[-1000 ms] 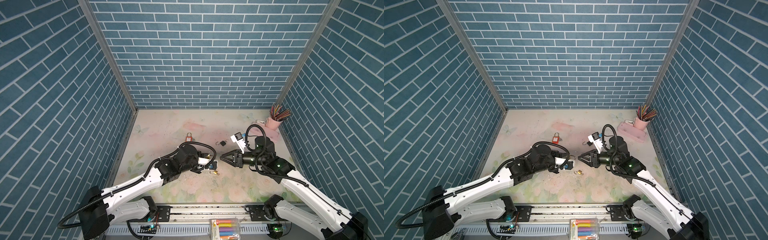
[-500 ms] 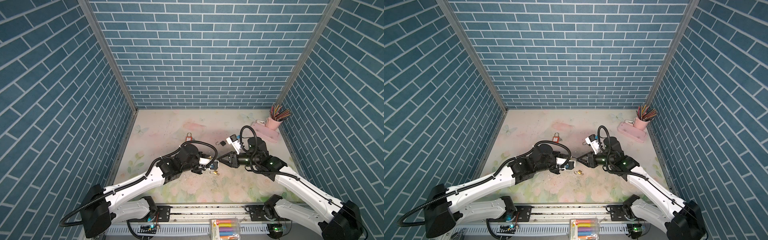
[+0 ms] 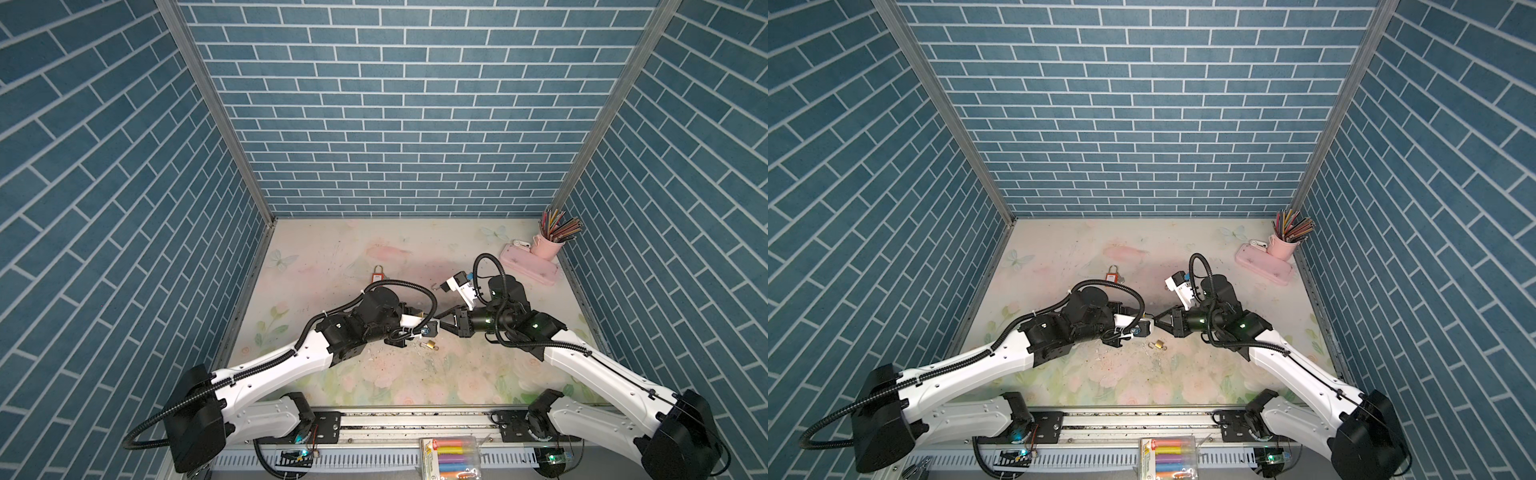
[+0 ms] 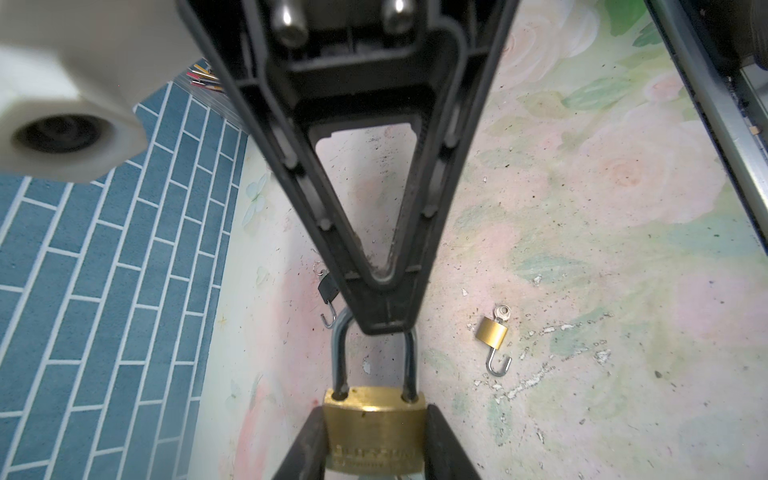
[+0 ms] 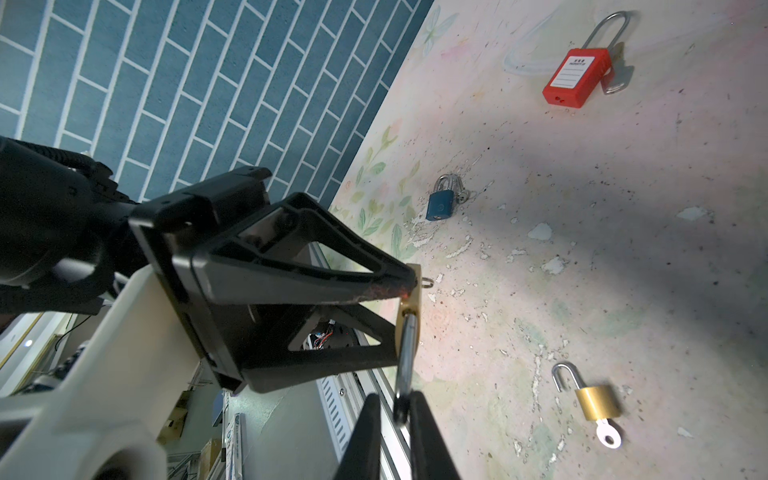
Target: Lock with the key
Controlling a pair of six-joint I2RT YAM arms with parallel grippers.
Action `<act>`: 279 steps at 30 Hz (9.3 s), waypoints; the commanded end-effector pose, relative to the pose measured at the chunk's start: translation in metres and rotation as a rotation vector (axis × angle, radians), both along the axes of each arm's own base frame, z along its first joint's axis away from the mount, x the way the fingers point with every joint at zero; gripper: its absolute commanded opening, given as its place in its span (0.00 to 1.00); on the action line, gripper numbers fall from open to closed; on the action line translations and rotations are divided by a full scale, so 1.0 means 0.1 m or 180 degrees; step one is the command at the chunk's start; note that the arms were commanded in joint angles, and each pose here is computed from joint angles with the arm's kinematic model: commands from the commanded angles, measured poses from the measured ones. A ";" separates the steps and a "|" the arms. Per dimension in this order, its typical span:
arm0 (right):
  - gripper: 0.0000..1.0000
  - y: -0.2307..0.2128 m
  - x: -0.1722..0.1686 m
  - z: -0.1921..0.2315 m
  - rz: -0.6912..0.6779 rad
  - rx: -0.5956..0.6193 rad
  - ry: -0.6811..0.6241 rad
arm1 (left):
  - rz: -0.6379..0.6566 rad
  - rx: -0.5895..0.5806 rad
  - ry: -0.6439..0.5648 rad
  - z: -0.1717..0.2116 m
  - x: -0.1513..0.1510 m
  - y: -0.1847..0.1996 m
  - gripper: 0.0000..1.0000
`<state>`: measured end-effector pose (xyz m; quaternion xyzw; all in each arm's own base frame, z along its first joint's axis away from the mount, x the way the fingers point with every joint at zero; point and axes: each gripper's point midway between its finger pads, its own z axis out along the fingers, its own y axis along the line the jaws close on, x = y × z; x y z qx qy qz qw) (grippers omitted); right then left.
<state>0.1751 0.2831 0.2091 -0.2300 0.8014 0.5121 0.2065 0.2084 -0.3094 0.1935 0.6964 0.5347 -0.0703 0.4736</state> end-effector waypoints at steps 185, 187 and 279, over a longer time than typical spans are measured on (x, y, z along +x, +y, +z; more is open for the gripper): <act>0.00 0.75 0.05 -0.47 0.0015 0.0072 -0.0630 | 0.5482 -0.4848 0.3840 -0.18 0.91 1.98 0.00; 0.00 0.69 0.09 -0.45 -0.0058 0.0065 -0.0632 | 0.5489 -0.4367 0.3804 -0.26 0.85 1.88 0.00; 0.00 0.47 0.04 -1.51 -0.0088 -0.1082 0.0335 | 0.4469 -0.2791 0.2837 -0.18 0.71 1.89 0.85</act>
